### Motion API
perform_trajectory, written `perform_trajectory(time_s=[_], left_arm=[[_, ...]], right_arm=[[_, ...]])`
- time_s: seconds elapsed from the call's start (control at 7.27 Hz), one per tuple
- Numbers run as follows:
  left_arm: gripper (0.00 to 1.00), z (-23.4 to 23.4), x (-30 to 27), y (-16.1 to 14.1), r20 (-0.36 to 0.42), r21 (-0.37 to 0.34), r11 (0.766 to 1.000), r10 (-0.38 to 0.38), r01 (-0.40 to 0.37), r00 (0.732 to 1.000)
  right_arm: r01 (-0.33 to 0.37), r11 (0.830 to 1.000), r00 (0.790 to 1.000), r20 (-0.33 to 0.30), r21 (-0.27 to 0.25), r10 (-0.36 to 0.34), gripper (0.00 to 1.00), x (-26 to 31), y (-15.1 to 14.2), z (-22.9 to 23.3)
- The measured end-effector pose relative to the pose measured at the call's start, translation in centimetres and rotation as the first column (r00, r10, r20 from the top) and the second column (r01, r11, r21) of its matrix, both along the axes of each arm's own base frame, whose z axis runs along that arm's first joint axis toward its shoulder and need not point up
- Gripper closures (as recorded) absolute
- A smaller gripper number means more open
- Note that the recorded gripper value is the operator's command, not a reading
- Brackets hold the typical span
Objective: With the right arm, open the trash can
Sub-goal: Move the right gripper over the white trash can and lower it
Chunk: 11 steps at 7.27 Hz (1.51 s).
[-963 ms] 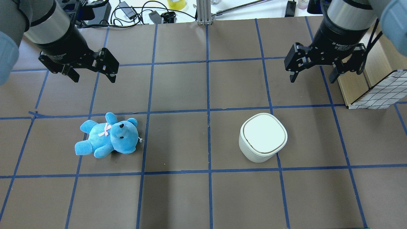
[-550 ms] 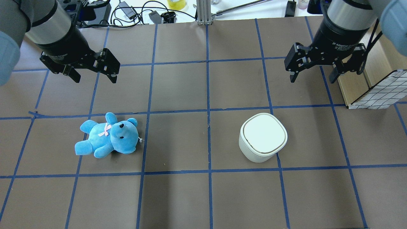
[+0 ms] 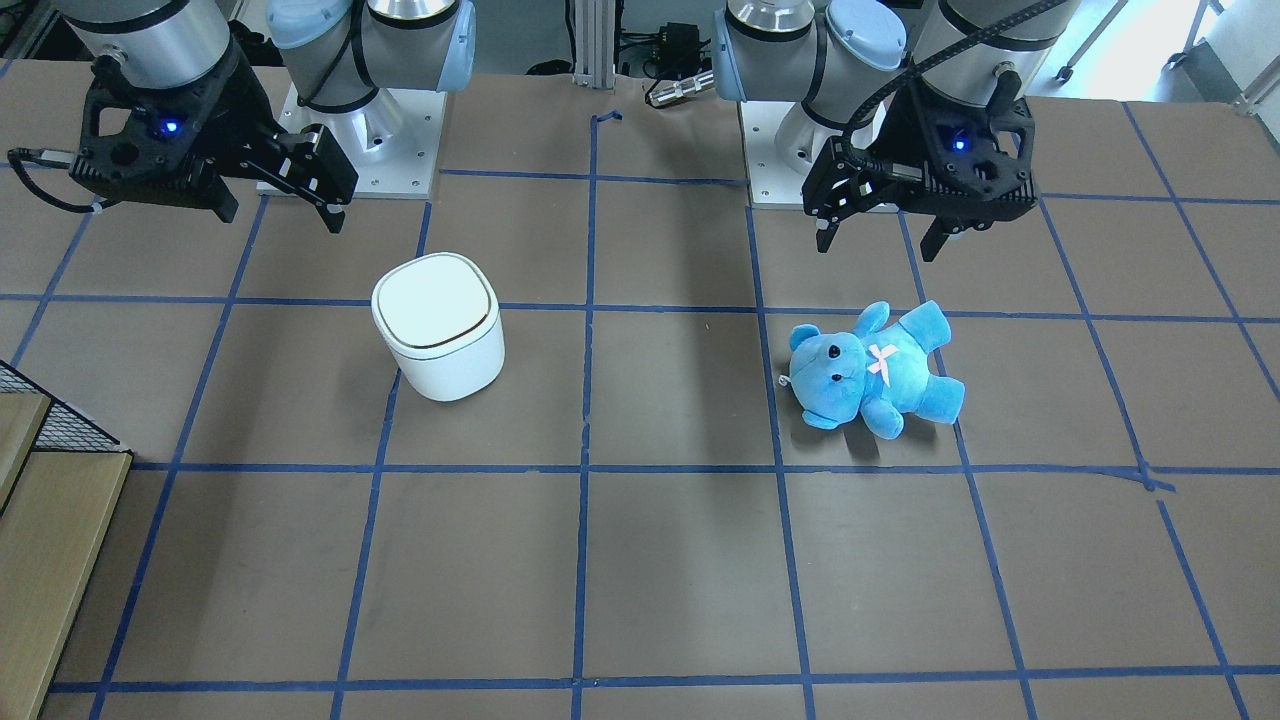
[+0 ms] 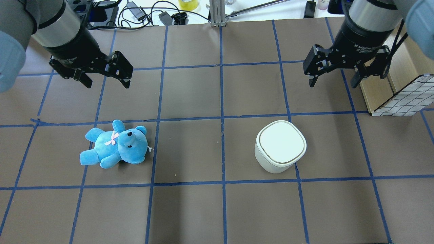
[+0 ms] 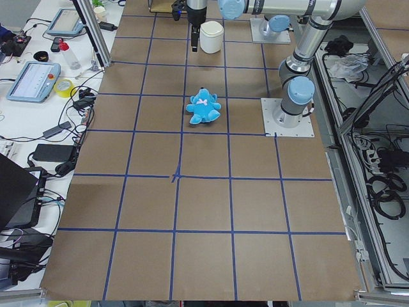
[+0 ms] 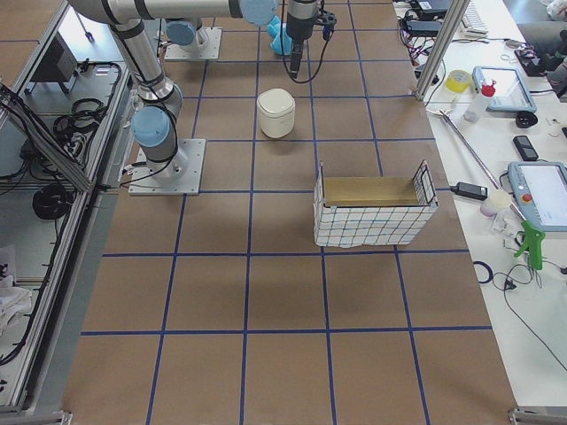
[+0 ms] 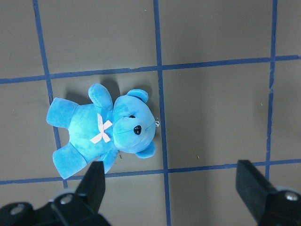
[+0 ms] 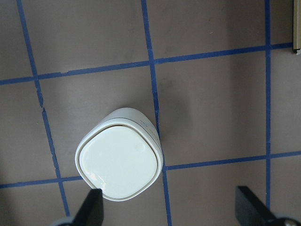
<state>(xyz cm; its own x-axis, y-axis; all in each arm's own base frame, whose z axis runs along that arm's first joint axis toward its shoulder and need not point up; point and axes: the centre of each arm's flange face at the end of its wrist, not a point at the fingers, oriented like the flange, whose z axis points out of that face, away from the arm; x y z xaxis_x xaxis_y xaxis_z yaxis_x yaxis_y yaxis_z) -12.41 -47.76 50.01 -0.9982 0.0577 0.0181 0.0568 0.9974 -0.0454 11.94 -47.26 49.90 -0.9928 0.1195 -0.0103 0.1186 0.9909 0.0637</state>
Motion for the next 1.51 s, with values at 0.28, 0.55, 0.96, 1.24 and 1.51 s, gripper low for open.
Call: perform_trajectory(time_s=[0.28,0.55,0.96,1.24,1.51], left_arm=[[0.0,0.0,0.0,0.0,-0.001,0.0,1.0,-0.001,0.001,1.0],[0.0,0.0,0.0,0.0,-0.001,0.0,1.0,-0.001,0.001,1.0],[0.0,0.0,0.0,0.0,-0.001,0.0,1.0,0.0,0.0,1.0],[0.0,0.0,0.0,0.0,-0.001,0.0,1.0,0.0,0.0,1.0],[0.0,0.0,0.0,0.0,-0.001,0.0,1.0,-0.001,0.001,1.0]], right_arm=[[0.005,1.0,1.0,0.001,-0.014,-0.005,0.0,1.3,0.1,0.0],[0.013,0.999,1.0,-0.005,-0.039,-0.013,0.0,3.2,0.1,-0.1],[0.012,0.999,1.0,-0.007,-0.046,-0.012,0.0,3.7,0.1,-0.2],[0.009,0.999,1.0,-0.008,-0.046,-0.009,0.0,3.7,0.1,-0.1],[0.014,0.999,1.0,-0.007,-0.045,-0.014,0.21,3.8,0.2,-0.2]])
